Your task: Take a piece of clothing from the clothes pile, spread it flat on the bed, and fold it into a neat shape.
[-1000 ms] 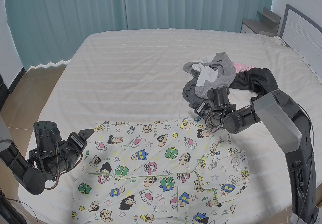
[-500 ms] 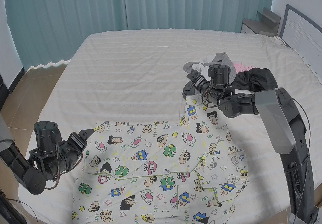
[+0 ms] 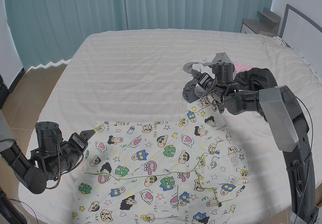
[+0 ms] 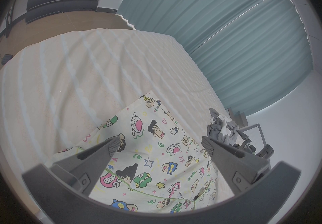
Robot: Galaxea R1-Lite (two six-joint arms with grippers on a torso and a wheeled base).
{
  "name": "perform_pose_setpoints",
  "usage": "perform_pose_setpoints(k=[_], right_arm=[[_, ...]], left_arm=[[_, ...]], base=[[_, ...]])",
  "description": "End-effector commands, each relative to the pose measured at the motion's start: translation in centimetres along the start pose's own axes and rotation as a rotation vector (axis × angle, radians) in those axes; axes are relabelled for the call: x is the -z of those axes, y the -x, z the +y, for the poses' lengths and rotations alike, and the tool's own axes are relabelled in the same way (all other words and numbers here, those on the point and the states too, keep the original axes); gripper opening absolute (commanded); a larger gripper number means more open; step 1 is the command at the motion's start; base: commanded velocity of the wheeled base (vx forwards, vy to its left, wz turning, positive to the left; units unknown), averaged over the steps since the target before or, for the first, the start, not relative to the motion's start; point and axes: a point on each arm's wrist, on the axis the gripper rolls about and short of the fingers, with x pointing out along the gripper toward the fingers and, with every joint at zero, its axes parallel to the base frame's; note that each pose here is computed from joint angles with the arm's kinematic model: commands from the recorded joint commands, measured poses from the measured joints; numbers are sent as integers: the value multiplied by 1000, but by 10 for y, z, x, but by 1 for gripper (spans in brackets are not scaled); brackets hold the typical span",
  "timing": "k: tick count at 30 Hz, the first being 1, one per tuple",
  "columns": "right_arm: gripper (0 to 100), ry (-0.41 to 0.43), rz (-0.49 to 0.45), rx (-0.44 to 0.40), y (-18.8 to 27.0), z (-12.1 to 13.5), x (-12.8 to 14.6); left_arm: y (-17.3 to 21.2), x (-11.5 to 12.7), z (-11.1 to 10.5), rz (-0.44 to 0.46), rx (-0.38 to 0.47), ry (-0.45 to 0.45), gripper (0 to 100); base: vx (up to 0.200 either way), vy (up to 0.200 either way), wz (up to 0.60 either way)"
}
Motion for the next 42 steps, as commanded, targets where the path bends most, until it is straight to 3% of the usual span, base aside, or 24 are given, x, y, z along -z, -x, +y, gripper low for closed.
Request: perform_pose_setpoints(k=[1,6,7,8,12,15,16,20,23,31,42], right_arm=[[100,-4,24,52,46,-1,-31],[100,15,119,99,87,-16,-30],[100,17,148,115,105,-25,-26],[100,18,157,119,110,-28,-24],[100,43,164,105,150,-47,-12],[100,77,180,104,166,-56,-3],[100,120,211,106,183,-65,10],[100,182,242,93,206,-77,33],[100,189,234,65,217,-82,42],[100,229,280,76,241,-97,57],[100,224,247,33,249,-101,60]], left_arm=[[-8,-6,-7,3,41,-24,100],[-33,-32,-10,-6,77,-150,100],[-50,-47,-9,-8,49,-222,100],[-55,-52,-9,-2,37,-236,100],[-77,-82,-11,161,35,-262,100],[-84,-94,-12,204,75,-292,100],[-97,-99,-6,225,76,-357,100],[-119,-98,9,257,50,-498,100],[-133,-95,17,293,39,-536,100],[-159,-90,26,314,41,-556,100],[-170,-83,26,330,53,-561,100]], base=[[0,0,0],[0,0,0],[0,0,0],[0,0,0],[0,0,0],[0,0,0],[0,0,0],[0,0,0],[0,0,0],[0,0,0],[0,0,0]])
